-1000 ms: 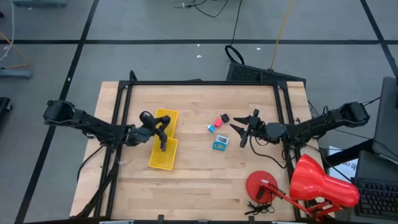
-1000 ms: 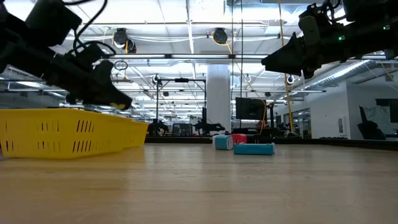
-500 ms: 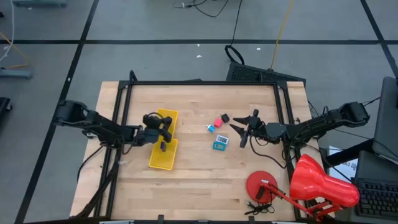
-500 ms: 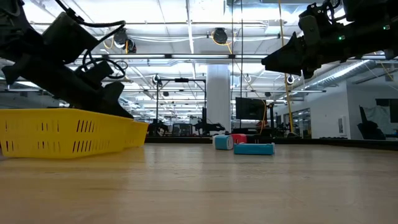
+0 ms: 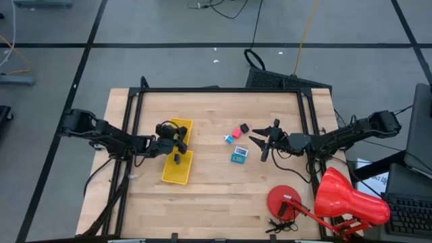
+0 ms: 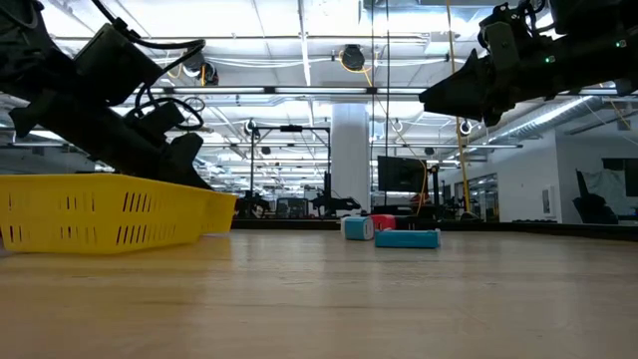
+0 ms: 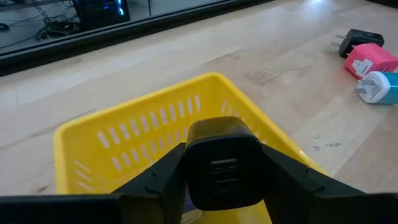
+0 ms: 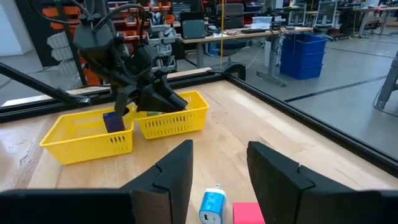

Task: Pick & Place Office items
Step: Put the bottom black adapter into the top yellow basket, then put the white timer into the bottom yellow basket

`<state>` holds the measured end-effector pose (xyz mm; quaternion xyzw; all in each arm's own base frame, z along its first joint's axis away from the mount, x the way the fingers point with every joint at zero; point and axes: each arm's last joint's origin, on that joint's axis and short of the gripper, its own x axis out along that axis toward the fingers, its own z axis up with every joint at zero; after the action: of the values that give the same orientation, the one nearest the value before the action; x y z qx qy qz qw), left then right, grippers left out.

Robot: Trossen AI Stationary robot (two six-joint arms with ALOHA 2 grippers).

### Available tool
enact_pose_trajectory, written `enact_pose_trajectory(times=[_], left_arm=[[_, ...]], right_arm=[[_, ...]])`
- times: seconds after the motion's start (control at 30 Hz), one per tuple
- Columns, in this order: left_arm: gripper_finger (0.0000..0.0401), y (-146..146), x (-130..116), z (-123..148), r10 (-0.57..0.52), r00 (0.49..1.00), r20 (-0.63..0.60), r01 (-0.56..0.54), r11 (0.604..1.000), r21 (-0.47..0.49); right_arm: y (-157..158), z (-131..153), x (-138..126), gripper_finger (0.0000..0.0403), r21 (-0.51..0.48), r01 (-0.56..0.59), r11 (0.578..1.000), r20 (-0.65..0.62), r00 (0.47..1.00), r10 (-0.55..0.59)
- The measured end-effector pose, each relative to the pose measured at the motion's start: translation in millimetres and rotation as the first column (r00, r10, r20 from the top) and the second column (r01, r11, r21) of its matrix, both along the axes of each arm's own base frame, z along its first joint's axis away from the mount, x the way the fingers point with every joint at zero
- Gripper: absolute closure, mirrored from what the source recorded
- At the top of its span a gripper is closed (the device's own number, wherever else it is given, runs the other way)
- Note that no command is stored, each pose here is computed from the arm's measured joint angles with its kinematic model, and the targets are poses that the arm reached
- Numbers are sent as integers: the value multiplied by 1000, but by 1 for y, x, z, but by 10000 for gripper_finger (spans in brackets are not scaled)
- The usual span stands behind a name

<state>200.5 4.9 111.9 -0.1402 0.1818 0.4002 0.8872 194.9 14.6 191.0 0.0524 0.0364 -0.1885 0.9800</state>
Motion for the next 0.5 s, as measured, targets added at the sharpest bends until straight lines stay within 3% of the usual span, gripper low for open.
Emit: enact_pose_trajectory(times=[0.5], left_arm=[[219,0,0,0,36,998,53,-34,998,-45]], right_arm=[[0,0,0,264,-1,0,1000,0,1000,0]])
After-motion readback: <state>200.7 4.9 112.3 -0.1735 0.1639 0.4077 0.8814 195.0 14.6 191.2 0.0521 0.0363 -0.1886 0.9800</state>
